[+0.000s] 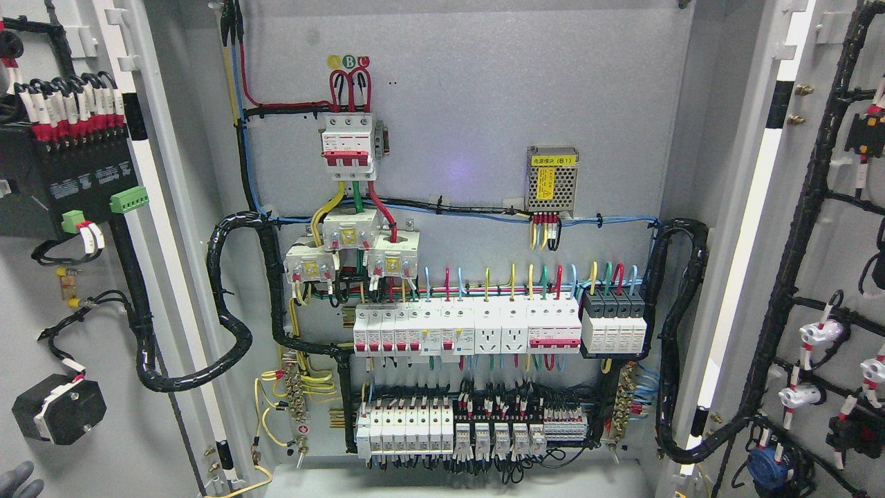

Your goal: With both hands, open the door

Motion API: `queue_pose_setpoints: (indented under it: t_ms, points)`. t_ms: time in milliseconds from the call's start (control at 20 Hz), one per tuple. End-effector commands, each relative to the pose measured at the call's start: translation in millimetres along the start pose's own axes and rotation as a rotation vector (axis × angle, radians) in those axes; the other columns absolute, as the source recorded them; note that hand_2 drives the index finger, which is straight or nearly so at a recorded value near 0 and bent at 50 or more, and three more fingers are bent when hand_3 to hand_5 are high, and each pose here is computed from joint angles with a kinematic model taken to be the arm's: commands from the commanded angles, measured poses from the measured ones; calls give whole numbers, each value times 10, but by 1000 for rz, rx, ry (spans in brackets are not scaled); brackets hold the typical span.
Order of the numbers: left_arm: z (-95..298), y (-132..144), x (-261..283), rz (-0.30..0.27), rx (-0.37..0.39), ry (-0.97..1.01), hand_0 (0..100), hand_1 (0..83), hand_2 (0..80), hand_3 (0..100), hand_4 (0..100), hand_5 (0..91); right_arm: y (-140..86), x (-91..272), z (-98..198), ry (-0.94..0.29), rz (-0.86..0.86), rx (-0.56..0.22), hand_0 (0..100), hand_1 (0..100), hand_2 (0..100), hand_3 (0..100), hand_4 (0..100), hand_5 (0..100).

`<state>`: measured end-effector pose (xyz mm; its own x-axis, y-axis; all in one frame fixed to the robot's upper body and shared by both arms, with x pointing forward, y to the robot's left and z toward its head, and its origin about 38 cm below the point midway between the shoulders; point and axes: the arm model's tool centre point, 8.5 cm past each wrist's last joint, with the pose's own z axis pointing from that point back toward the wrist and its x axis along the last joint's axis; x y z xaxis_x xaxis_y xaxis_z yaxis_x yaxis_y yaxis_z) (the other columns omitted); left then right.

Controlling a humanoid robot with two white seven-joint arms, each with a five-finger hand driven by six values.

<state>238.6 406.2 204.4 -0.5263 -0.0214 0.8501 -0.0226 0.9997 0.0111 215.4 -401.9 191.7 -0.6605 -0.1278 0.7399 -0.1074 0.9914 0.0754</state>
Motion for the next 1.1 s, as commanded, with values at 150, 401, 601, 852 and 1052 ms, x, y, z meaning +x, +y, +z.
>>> queue_pose_setpoints:
  t_ms: [150, 401, 601, 852, 1052]
  points:
    - [-53, 336, -141, -24, 70, 55, 0, 0, 0, 0, 0, 0, -105, 29, 44, 2, 27, -31, 192, 0, 0, 0, 0, 0]
    - [-103, 406, -213, -8, 97, 94, 0, 0, 0, 0, 0, 0, -171, -6, 86, 18, 34, -50, 192, 0, 0, 0, 0, 0]
    - [-163, 474, -223, -14, 106, 95, 0, 0, 0, 0, 0, 0, -179, -9, 82, 19, 36, -49, 191, 0, 0, 0, 0, 0]
    - [-255, 577, -183, -17, 127, 74, 0, 0, 0, 0, 0, 0, -139, -2, 45, 15, 30, -27, 191, 0, 0, 0, 0, 0]
    - [-333, 677, -198, -16, 146, 71, 0, 0, 0, 0, 0, 0, -65, -25, 28, 19, 11, -7, 192, 0, 0, 0, 0, 0]
